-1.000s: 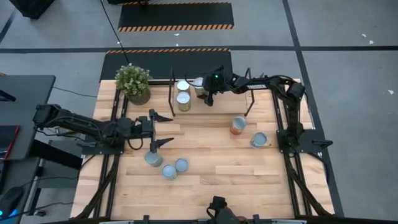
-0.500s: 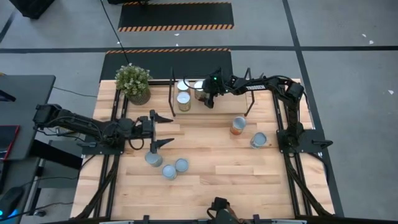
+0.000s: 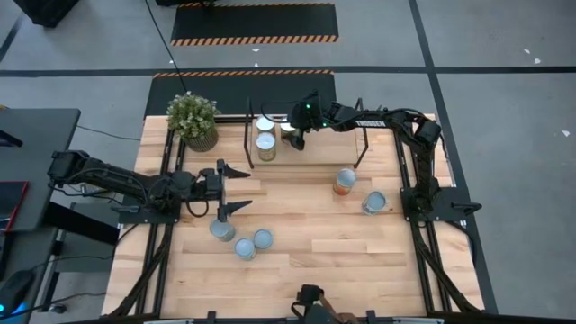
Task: Pick and place cans onto a shelf
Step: Put the canned peaches on the shelf, then adjust the canned oranges on the shelf
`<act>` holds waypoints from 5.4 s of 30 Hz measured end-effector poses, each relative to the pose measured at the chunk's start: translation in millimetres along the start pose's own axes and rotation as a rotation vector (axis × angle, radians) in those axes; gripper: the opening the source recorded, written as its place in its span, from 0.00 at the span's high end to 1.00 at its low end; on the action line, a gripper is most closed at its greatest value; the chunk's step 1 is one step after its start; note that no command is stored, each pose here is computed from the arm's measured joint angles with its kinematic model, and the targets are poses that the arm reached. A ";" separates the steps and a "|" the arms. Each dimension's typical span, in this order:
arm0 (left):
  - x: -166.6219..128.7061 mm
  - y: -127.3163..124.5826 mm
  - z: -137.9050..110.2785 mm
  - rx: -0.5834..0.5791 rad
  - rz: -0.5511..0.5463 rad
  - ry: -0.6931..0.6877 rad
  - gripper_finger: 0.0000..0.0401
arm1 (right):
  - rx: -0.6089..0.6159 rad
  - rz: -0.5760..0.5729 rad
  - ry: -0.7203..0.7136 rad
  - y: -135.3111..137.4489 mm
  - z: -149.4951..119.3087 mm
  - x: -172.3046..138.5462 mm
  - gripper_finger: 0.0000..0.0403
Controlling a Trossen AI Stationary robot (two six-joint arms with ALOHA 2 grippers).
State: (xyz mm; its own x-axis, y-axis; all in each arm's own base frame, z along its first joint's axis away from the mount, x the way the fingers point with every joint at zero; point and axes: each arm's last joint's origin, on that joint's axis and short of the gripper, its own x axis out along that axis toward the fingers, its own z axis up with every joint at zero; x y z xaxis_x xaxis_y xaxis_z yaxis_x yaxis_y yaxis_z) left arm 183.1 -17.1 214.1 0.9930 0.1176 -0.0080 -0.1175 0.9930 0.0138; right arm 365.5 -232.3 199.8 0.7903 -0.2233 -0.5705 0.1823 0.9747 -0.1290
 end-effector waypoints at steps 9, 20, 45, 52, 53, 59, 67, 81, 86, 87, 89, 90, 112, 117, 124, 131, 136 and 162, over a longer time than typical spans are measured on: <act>0.0 0.0 -1.4 -0.002 0.000 0.014 0.00 | -0.034 0.047 0.012 -1.4 31.4 -11.0 0.02; 0.0 -0.1 -2.5 -0.009 0.000 0.026 0.00 | -0.104 0.045 0.175 -4.3 69.6 -40.9 0.02; -0.1 1.2 -3.9 -0.043 0.046 0.041 0.00 | -0.133 -0.242 0.390 6.2 36.6 -28.9 0.06; -0.1 1.2 -5.5 -0.043 0.046 0.057 0.00 | -0.134 -0.257 0.463 9.9 36.0 -40.9 0.06; -0.2 1.2 -5.9 -0.042 0.046 0.061 0.00 | -0.127 -0.240 0.465 13.6 38.1 -45.1 0.06; -0.2 2.1 -6.3 -0.035 0.074 0.064 0.00 | -0.101 -0.120 0.417 55.2 52.6 -54.0 0.06; -0.5 2.4 -8.5 -0.058 0.097 0.085 0.00 | -0.184 -0.114 0.399 120.6 36.8 -35.7 0.06; -0.5 2.4 -8.2 -0.087 0.099 0.080 0.00 | -0.176 -0.038 0.114 134.5 25.0 -15.9 0.06; -0.4 2.4 -7.4 -0.090 0.099 0.071 0.00 | -0.159 -0.012 0.052 127.7 25.2 -11.3 0.06; -0.4 2.4 -7.2 -0.091 0.099 0.069 0.00 | -0.157 -0.007 0.046 127.0 24.7 -9.8 0.06; -0.4 2.4 -7.1 -0.091 0.099 0.069 0.00 | -0.155 -0.002 0.027 125.4 23.7 -5.6 0.06; -0.4 2.4 -7.2 -0.091 0.099 0.069 0.00 | -0.155 -0.005 0.009 125.2 25.0 -3.8 0.06; -11.9 15.3 4.0 -0.020 0.480 0.341 0.00 | -0.198 -0.006 0.231 169.9 33.6 -67.9 0.06; -7.4 32.4 -8.0 -0.061 0.640 0.406 0.00 | -0.212 -0.038 0.184 182.1 18.4 -78.5 0.06; -1.8 70.1 -18.8 -0.301 0.645 0.471 0.00 | -0.216 -0.021 0.102 192.7 12.9 -90.4 0.06; -8.1 99.2 -19.5 -0.428 0.688 0.459 0.09 | -0.239 0.001 0.096 202.0 13.0 -92.6 0.06; -4.4 111.8 -25.5 -0.531 0.698 0.447 0.18 | -0.241 0.003 0.092 202.5 13.2 -92.1 0.06; 26.4 142.1 -52.1 -0.564 0.679 0.374 0.34 | -0.260 0.058 0.066 217.2 14.6 -94.6 0.06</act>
State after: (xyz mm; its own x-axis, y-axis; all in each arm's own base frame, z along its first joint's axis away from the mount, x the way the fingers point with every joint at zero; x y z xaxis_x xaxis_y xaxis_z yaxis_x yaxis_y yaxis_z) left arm 192.2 127.8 163.8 0.6554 0.5700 -0.4956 -0.7513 0.5596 -0.3499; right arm 338.9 0.6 237.6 0.7538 -0.1747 -0.6334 -0.0249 0.9557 -0.2933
